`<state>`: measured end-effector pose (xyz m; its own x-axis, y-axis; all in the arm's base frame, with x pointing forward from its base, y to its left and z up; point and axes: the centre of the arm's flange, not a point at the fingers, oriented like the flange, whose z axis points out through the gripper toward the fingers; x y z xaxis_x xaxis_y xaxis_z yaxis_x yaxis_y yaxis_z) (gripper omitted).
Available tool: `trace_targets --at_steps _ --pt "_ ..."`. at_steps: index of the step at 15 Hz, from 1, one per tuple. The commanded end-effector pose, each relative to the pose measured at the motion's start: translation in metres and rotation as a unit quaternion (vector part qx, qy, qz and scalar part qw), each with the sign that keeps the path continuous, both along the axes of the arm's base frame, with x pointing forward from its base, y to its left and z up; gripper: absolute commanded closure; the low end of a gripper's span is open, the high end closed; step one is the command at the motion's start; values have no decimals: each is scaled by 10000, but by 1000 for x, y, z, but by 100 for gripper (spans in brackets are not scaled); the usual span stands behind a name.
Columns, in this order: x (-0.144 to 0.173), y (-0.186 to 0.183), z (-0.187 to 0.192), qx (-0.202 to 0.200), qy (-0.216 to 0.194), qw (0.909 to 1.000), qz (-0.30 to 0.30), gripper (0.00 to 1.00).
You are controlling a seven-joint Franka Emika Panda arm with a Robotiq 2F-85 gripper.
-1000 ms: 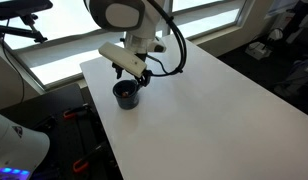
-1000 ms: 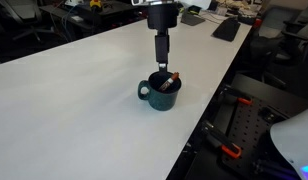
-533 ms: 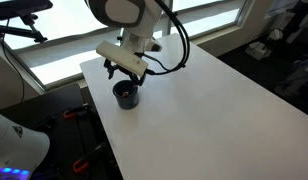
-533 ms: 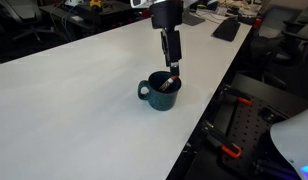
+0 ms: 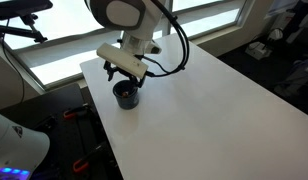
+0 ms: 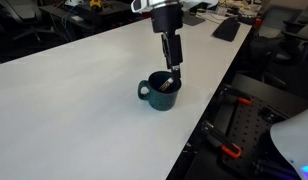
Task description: Remove the marker from the cup
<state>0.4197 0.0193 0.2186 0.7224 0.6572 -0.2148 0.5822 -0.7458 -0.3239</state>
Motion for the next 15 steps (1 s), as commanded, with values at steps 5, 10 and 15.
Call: trace_targets --at_steps 5,10,15 --pt "-2 8 -52 -266 239 9976 591 42" --pt "-4 14 -61 -311 365 9960 752 78" --pt "-3 14 -60 -351 332 9954 822 100"
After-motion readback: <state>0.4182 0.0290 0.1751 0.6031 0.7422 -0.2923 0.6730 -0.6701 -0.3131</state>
